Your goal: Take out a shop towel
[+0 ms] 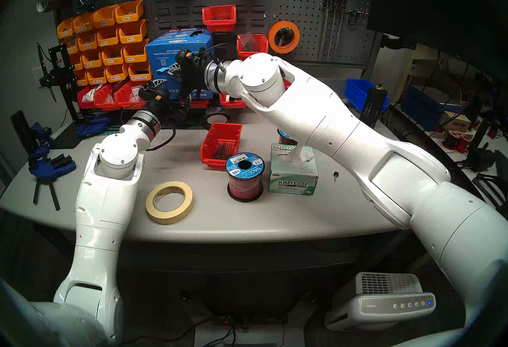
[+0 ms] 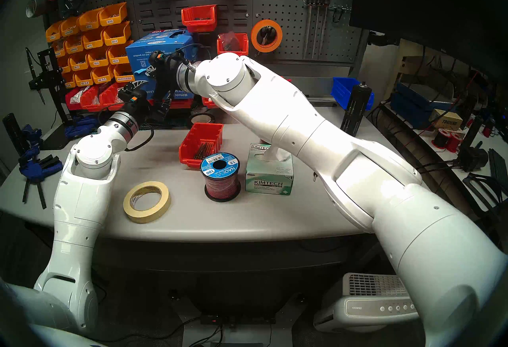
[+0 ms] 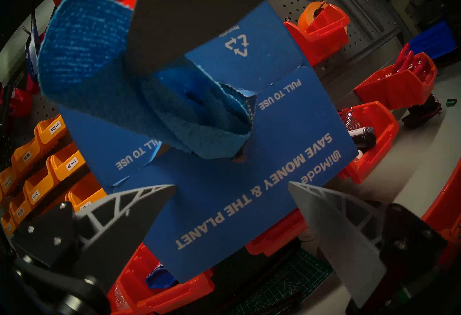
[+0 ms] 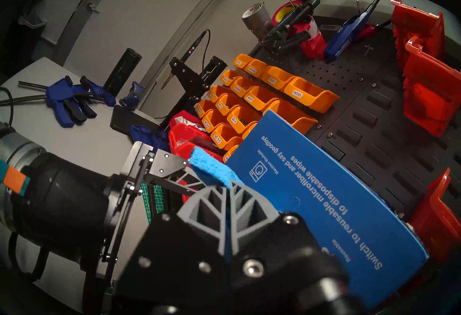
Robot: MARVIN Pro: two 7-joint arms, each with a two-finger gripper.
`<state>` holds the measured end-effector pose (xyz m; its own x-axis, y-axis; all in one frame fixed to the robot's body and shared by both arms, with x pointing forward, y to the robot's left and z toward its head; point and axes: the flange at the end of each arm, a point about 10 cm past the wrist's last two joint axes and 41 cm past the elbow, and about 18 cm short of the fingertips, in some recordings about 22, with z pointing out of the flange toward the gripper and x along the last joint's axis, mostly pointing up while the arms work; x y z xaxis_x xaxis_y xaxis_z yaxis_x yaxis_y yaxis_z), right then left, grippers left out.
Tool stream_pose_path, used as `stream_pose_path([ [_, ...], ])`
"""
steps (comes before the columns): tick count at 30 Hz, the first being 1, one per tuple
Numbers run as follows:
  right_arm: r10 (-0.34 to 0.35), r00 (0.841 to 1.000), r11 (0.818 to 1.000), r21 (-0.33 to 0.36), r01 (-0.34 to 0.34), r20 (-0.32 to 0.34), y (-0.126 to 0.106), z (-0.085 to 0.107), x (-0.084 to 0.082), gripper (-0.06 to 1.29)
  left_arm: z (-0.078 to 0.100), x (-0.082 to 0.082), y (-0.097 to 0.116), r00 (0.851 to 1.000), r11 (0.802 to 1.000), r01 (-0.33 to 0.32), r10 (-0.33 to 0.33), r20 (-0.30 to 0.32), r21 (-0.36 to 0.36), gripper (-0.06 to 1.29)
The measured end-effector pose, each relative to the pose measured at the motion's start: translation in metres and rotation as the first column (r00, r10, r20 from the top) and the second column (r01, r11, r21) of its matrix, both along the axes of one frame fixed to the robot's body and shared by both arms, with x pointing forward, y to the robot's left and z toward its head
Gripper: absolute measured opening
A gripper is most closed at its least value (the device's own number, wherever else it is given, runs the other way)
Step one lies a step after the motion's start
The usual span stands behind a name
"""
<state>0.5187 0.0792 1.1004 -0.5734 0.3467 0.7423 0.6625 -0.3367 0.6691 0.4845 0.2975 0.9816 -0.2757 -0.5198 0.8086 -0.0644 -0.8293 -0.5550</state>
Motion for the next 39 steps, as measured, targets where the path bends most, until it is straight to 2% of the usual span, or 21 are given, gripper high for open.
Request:
stream_pose_path([
  [10,0.009,1.0,1.0,0.002,-0.009,-0.001,-0.012,0.003,-0.017,-0.04,-0.001,0.0,-0.004,1.0,1.0,0.004,-0.004,0.001,0.002,1.26],
  [28,0.074,0.997,0.997,0.0,-0.074,-0.027,-0.023,-0.007,-0.068,-0.04,-0.002,0.001,-0.007,1.0,1.0,0.003,-0.003,0.003,0.005,1.26],
  [39,0.048,0.999,0.999,0.003,-0.048,0.001,-0.046,0.004,-0.091,-0.04,-0.003,0.003,-0.006,1.0,1.0,-0.003,0.003,0.003,0.006,1.26],
])
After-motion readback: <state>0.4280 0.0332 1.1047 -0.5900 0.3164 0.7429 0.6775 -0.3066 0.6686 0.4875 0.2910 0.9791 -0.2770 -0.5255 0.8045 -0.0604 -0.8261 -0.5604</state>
